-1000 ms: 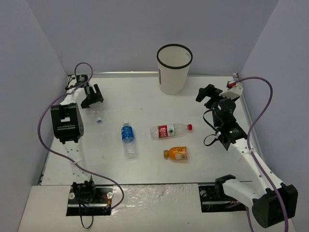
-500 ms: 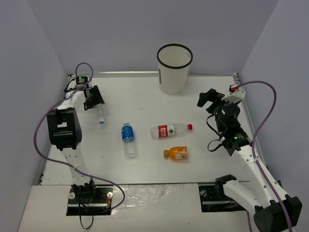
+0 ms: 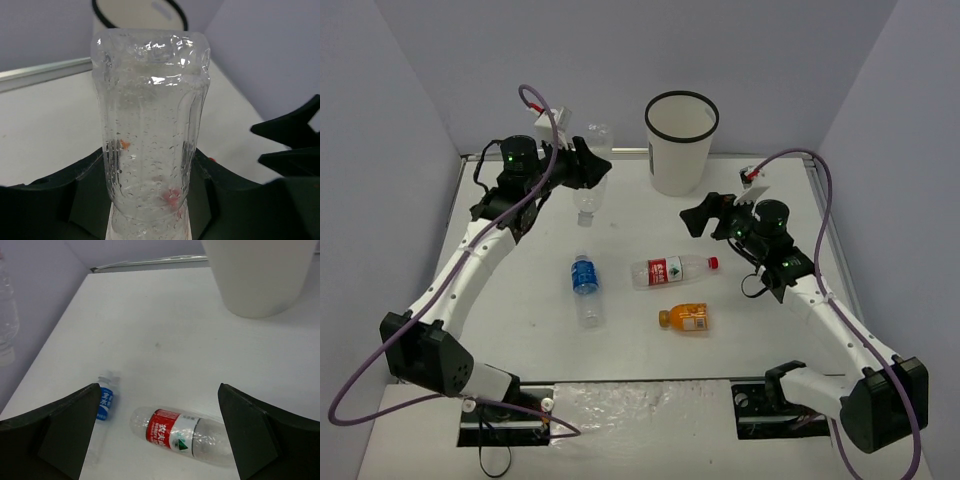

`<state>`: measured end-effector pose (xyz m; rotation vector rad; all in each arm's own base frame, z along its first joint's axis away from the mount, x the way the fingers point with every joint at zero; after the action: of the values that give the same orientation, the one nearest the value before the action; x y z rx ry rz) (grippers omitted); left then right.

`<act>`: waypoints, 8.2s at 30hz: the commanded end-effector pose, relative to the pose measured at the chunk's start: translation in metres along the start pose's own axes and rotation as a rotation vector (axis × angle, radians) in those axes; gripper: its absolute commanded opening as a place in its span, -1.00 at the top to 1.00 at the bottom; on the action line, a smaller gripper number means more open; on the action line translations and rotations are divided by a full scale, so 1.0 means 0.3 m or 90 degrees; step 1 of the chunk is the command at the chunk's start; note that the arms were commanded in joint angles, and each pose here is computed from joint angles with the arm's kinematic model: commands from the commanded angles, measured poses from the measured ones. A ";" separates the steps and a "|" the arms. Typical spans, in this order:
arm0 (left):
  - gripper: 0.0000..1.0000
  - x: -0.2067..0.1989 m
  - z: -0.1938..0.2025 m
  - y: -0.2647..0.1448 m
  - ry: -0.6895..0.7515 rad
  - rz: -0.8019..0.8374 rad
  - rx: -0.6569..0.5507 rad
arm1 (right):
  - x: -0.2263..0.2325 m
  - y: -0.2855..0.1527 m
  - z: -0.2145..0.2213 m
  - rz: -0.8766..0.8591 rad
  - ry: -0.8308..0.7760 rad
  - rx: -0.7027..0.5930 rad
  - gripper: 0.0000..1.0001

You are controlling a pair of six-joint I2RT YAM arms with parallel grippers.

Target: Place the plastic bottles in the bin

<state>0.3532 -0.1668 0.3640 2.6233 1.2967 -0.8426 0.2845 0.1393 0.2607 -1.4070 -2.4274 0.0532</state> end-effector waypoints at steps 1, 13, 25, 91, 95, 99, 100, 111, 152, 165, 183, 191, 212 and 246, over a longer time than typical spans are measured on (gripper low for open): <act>0.81 -0.134 -0.104 0.020 -0.019 0.153 -0.069 | 0.177 -0.004 -0.128 -0.214 -0.082 -0.113 -1.00; 1.00 -0.295 0.038 -0.066 -0.076 0.019 -0.246 | 0.442 0.112 -0.145 -0.420 -0.053 -0.154 -1.00; 0.66 -0.304 0.093 -0.096 -0.085 0.009 -0.229 | 0.484 0.241 -0.106 -0.327 -0.020 -0.157 0.34; -0.94 0.162 0.260 -0.261 -0.068 -0.420 -0.058 | -0.175 0.605 -0.743 0.213 -0.223 -0.240 -1.00; -0.94 0.163 0.265 -0.264 -0.070 -0.419 -0.055 | -0.147 0.493 -0.764 0.217 -0.231 -0.241 -1.00; -0.94 0.166 0.270 -0.277 -0.073 -0.425 -0.054 | -0.134 0.314 -0.738 0.276 -0.168 -0.222 -1.00; -0.94 0.167 0.270 -0.279 -0.074 -0.426 -0.055 | -0.129 0.270 -0.717 0.283 -0.154 -0.214 -1.00; -0.94 0.180 0.278 -0.286 -0.061 -0.412 -0.043 | 0.144 0.118 -0.152 -0.256 -0.593 0.079 -1.00; -0.94 0.212 0.282 -0.381 -0.054 -0.444 -0.079 | 0.029 0.417 0.532 -0.223 -0.614 0.601 -0.15; -0.94 0.215 0.276 -0.425 -0.063 -0.466 -0.121 | 0.147 0.421 -0.048 -0.102 -0.688 0.305 0.54; -0.94 0.265 0.270 -0.428 -0.047 -0.535 -0.142 | -0.122 0.483 -0.962 0.103 -0.192 -0.598 0.48; -0.94 0.287 0.274 -0.421 -0.044 -0.558 -0.127 | -0.235 0.736 -0.828 0.042 -0.139 -0.545 0.34; -0.94 0.306 0.291 -0.373 -0.066 -0.565 -0.071 | -0.149 0.503 -0.895 0.102 -0.212 -0.381 -1.00; -0.94 0.306 0.299 -0.353 -0.087 -0.532 -0.047 | 0.248 -0.060 0.415 -0.174 -0.245 0.616 -1.00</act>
<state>0.2715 -0.0640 0.2222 1.8936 2.4382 -1.0864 0.2136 0.2067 0.1848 -0.7616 -2.3106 1.1872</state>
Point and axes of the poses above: each gripper's point midway between its finger pads, its own y axis out along the fingers, its own x axis along the line the jaws close on, z = x × y, the point moved 7 cm from there along -y, back along the fingers, and after that the axes turned 10 degrees about -y, right-handed, at the moved point
